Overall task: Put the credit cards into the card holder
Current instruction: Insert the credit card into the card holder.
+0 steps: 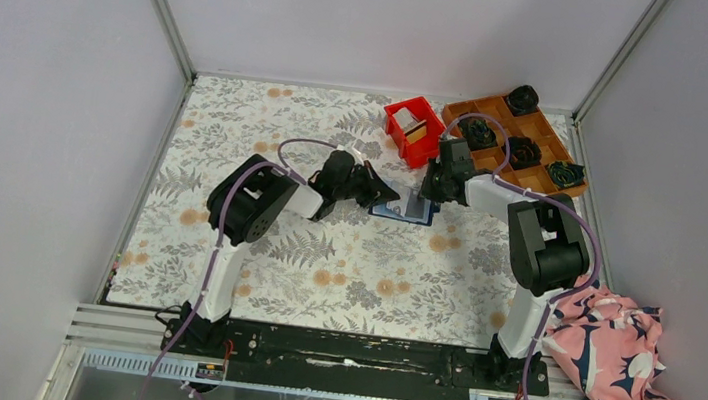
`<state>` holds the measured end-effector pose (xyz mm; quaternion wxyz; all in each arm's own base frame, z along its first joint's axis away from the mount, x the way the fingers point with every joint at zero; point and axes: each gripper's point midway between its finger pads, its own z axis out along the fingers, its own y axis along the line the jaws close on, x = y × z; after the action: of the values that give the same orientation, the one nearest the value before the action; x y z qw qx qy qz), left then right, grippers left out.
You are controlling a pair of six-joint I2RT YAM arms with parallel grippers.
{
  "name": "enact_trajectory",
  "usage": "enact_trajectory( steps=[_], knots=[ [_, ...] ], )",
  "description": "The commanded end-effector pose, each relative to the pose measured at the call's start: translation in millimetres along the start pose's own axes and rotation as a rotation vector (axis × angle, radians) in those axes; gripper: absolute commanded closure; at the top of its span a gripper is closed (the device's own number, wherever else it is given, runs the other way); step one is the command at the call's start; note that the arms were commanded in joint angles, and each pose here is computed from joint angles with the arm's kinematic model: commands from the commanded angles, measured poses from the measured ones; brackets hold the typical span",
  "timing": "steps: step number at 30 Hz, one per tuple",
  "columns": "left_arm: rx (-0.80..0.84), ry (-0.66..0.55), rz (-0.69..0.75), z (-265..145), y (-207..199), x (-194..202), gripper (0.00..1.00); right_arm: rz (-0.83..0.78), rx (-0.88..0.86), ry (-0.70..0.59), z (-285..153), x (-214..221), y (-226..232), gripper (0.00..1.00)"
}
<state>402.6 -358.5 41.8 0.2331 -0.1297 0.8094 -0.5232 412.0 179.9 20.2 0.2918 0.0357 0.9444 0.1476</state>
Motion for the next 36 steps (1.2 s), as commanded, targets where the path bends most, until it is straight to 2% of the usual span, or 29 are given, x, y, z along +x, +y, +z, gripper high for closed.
enact_trajectory(
  steps=[1,23,36],
  knots=[
    [0.050,-0.006,0.069,8.6,-8.6,-3.3,1.00,-0.002,0.024,0.077,6.3,25.0,-10.9,1.00],
    [0.005,0.042,0.255,13.4,11.7,-19.0,1.00,-0.001,0.030,0.089,9.9,28.8,-12.8,1.00],
    [0.117,0.070,0.288,14.0,7.7,-14.4,1.00,-0.001,0.038,0.100,12.0,30.9,-14.1,1.00]
  ],
)
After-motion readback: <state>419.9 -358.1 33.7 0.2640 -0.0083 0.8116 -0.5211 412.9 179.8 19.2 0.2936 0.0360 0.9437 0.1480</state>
